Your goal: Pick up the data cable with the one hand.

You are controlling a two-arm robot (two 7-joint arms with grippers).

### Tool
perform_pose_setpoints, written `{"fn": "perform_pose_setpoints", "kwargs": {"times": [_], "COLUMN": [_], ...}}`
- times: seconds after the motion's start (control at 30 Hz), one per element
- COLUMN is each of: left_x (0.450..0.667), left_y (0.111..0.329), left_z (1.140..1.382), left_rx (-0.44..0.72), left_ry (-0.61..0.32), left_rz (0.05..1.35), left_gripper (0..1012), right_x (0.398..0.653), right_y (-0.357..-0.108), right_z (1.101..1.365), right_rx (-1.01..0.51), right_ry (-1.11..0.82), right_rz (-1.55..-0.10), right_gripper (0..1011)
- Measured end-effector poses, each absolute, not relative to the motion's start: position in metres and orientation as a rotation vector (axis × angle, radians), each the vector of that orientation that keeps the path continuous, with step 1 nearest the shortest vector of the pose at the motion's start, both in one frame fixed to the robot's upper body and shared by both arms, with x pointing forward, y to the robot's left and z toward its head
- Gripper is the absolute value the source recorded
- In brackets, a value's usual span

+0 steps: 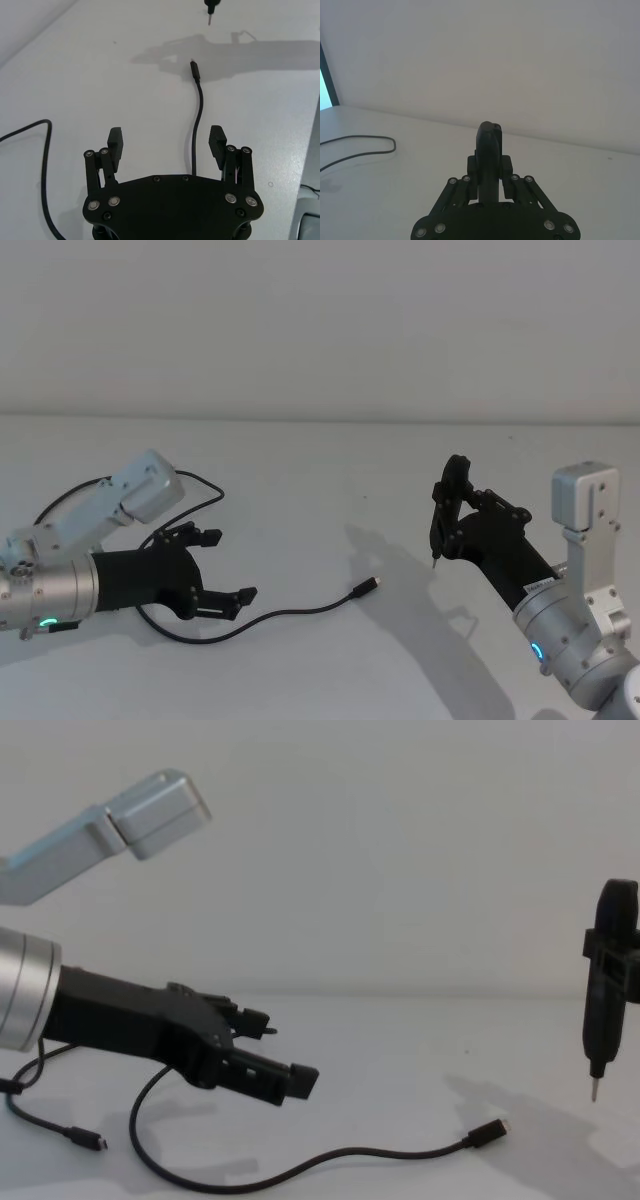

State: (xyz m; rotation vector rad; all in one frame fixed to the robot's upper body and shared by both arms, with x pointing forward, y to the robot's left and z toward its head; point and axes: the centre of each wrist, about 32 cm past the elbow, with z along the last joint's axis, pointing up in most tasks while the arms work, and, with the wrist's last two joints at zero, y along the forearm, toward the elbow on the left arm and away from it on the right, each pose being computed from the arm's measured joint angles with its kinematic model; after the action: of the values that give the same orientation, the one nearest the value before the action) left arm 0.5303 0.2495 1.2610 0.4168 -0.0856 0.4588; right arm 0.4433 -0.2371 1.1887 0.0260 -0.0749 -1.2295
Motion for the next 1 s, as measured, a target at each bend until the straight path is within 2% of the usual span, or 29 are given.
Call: {"fn": "perform_pose_setpoints", "kwargs": {"times": [0.43,1.0], "left_x": [0.542,0.549], "left_y": [0.239,0.225], "left_z": [1.252,1.236], "left_rx": [0.441,0.476], "left_ry": [-0.080,-0.068], "left_rz": [0.391,0.378], "left_gripper": [1000,1001], "right_x": [0.443,0.443], "right_y": [-0.237,-0.237], "right_z": [1.189,1.189], "right_rx": [0.026,0.026], "right_ry": [-0.075,-0.075], "right_rz": [-1.229,-1.229], "right_gripper": [275,275]}}
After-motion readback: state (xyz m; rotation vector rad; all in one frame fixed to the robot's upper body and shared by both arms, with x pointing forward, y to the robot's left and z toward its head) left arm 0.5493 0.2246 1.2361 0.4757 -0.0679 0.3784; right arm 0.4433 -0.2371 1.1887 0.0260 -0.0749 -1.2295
